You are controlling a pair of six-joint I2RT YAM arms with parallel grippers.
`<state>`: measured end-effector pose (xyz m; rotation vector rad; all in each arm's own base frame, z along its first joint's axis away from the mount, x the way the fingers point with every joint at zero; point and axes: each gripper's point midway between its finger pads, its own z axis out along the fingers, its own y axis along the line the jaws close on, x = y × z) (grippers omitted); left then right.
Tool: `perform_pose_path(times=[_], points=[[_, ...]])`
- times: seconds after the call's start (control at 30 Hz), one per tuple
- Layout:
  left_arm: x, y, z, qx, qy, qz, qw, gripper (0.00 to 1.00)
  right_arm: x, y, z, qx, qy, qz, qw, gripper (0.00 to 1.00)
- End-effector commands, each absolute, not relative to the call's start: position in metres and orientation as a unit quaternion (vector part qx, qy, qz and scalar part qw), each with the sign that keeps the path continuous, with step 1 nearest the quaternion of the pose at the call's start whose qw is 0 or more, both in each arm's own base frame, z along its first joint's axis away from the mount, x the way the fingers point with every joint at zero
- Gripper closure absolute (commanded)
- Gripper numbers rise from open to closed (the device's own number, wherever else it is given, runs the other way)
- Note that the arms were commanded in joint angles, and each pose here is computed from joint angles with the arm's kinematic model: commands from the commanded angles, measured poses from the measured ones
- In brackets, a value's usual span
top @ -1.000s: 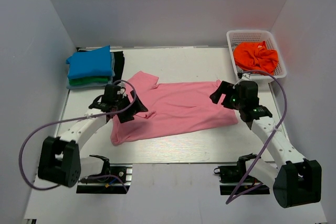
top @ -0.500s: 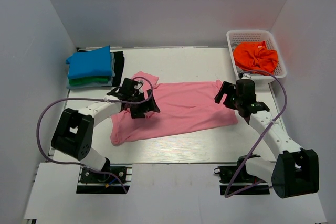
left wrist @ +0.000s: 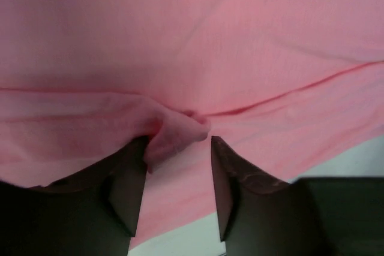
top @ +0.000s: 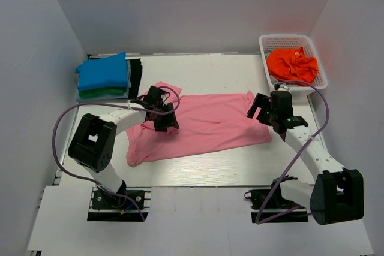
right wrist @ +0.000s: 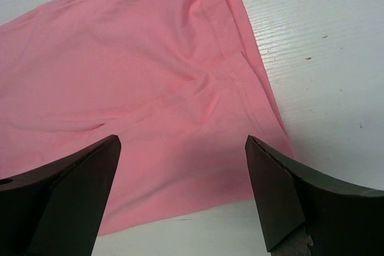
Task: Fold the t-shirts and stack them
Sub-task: Fold the flattened tshirt in 1/3 of the way
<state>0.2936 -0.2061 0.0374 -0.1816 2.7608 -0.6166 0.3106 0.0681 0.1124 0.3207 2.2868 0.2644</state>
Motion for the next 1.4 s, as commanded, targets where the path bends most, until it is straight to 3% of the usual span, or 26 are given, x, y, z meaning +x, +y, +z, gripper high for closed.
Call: perform_pose_path(times=[0.0, 0.03, 0.07, 0.13, 0.17, 0.3, 0.47, 0.57, 0.6, 0.63, 0.97, 1.27, 1.37], points=[[0.324, -0.195, 0.055, -0.071, 0.959, -0.172, 0.213, 0.46, 0.321, 0.064, 0.125, 0.130, 0.897, 0.096, 0.411, 0.10], [0.328, -0.195, 0.058, -0.072, 0.958, -0.171, 0.220, 0.56, 0.321, 0.064, 0.125, 0.130, 0.898, 0.096, 0.409, 0.10], [0.332, -0.195, 0.058, -0.074, 0.957, -0.166, 0.224, 0.74, 0.321, 0.064, 0.121, 0.130, 0.901, 0.095, 0.404, 0.10], [0.344, -0.197, 0.066, -0.076, 0.953, -0.167, 0.241, 0.94, 0.320, 0.064, 0.116, 0.131, 0.905, 0.094, 0.393, 0.10], [0.346, -0.196, 0.062, -0.071, 0.955, -0.159, 0.239, 1.00, 0.322, 0.064, 0.118, 0.129, 0.905, 0.093, 0.395, 0.10], [0.367, -0.198, 0.064, -0.012, 0.959, -0.135, 0.249, 1.00, 0.322, 0.063, 0.115, 0.130, 0.909, 0.090, 0.386, 0.10], [0.382, -0.192, 0.058, 0.084, 0.958, -0.097, 0.257, 0.82, 0.322, 0.063, 0.112, 0.127, 0.913, 0.089, 0.377, 0.10], [0.392, -0.193, 0.062, 0.148, 0.943, -0.092, 0.282, 0.40, 0.322, 0.064, 0.112, 0.124, 0.915, 0.090, 0.374, 0.10], [0.397, -0.197, 0.065, 0.164, 0.937, -0.096, 0.294, 0.04, 0.322, 0.064, 0.113, 0.124, 0.915, 0.091, 0.374, 0.10], [0.401, -0.196, 0.074, 0.169, 0.932, -0.091, 0.307, 0.00, 0.322, 0.065, 0.113, 0.120, 0.916, 0.092, 0.372, 0.10], [0.407, -0.183, 0.147, 0.121, 0.907, -0.090, 0.392, 0.00, 0.319, 0.075, 0.118, 0.103, 0.910, 0.121, 0.383, 0.10], [0.320, -0.168, 0.112, 0.031, 0.919, -0.166, 0.356, 0.00, 0.303, 0.097, 0.095, 0.082, 0.915, 0.178, 0.354, 0.10], [0.316, -0.172, 0.103, 0.036, 0.905, -0.195, 0.376, 0.00, 0.305, 0.100, 0.083, 0.086, 0.914, 0.188, 0.349, 0.10]])
